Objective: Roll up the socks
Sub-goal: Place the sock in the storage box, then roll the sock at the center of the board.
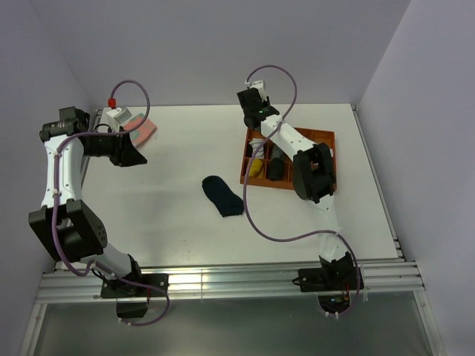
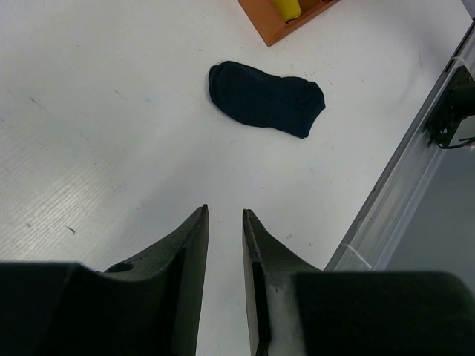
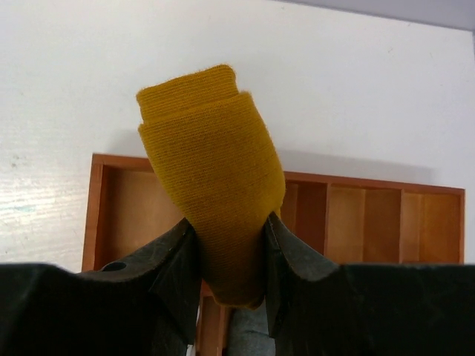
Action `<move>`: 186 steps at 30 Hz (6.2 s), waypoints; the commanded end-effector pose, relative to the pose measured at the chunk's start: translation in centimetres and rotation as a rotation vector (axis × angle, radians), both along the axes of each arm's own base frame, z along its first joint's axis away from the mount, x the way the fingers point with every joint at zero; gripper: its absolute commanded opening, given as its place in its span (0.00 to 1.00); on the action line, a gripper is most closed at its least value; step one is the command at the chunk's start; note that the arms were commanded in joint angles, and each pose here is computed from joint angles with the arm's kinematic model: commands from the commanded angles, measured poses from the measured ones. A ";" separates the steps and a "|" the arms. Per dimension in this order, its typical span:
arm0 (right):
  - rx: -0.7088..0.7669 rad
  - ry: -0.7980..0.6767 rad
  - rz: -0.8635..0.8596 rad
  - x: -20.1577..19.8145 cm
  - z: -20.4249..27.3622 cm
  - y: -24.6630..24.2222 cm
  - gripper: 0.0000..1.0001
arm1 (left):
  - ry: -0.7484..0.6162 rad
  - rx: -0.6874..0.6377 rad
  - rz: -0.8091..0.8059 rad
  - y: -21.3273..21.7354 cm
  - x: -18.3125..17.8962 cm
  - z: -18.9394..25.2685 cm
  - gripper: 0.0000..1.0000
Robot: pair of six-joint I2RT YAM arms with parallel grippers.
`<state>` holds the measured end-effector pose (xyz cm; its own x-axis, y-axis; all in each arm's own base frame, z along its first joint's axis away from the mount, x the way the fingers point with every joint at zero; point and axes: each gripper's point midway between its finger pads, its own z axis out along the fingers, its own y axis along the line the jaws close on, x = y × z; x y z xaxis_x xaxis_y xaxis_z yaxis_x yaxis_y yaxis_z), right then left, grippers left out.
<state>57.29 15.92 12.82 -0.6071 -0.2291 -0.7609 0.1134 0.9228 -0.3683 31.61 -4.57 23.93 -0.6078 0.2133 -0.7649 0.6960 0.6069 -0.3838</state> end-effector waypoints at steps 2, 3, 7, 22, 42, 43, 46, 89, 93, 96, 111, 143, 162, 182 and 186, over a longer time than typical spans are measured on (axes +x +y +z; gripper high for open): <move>0.007 -0.005 0.046 -0.4 -0.5 0.7 0.00 | -0.040 -0.012 -0.003 -0.3 -0.3 1.0 0.30; 0.003 0.010 0.051 -0.6 -0.9 0.8 0.00 | -0.039 -0.014 -0.003 -0.3 -0.2 0.9 0.31; -0.012 0.059 0.106 -1.1 -2.5 1.6 0.00 | -0.032 -0.016 -0.007 -0.2 -0.2 0.8 0.30; 0.011 0.193 0.191 -2.4 -5.4 4.0 0.00 | -0.014 -0.017 0.003 -0.2 -0.2 0.3 0.30; 0.182 0.475 0.087 -5.2 -10.7 0.6 0.00 | 0.007 -0.015 0.004 -0.2 -0.3 0.1 0.30; 0.183 0.486 0.083 -5.3 -10.9 0.4 0.00 | 0.008 -0.016 0.004 -0.2 -0.3 0.1 0.30; 0.192 0.515 0.080 -5.7 -11.4 0.3 0.00 | 0.013 -0.013 0.008 -0.3 -0.2 -0.1 0.30; 0.276 0.333 0.120 -3.9 -5.0 1.3 0.56 | 0.009 0.008 -0.004 -2.0 -0.2 0.2 0.30; 0.312 0.279 0.112 -3.2 -3.5 1.4 0.56 | 0.006 0.010 -0.008 -2.0 -0.2 0.2 0.30; 0.328 0.246 0.115 -2.7 -2.4 1.4 0.56 | 0.001 0.013 -0.009 -1.9 -0.1 0.2 0.30; 0.368 0.144 0.108 -1.9 1.7 1.1 0.58 | 0.008 0.016 -0.017 -2.0 0.1 -0.3 0.33; 0.657 0.000 0.101 -17.8 5.5 -0.4 0.51 | -0.398 0.390 -0.094 -19.5 -2.1 -12.4 0.41; 0.670 -0.014 0.106 -21.7 4.9 -1.2 0.50 | -0.458 0.368 -0.237 -26.3 -6.9 -16.5 0.41; 0.666 0.005 0.114 -23.0 4.3 -1.1 0.49 | -0.355 0.319 -0.294 -28.2 -7.9 -19.2 0.38; 0.667 0.002 0.124 -23.1 4.3 -1.0 0.49 | -0.357 0.330 -0.251 -28.0 -7.2 -19.6 0.38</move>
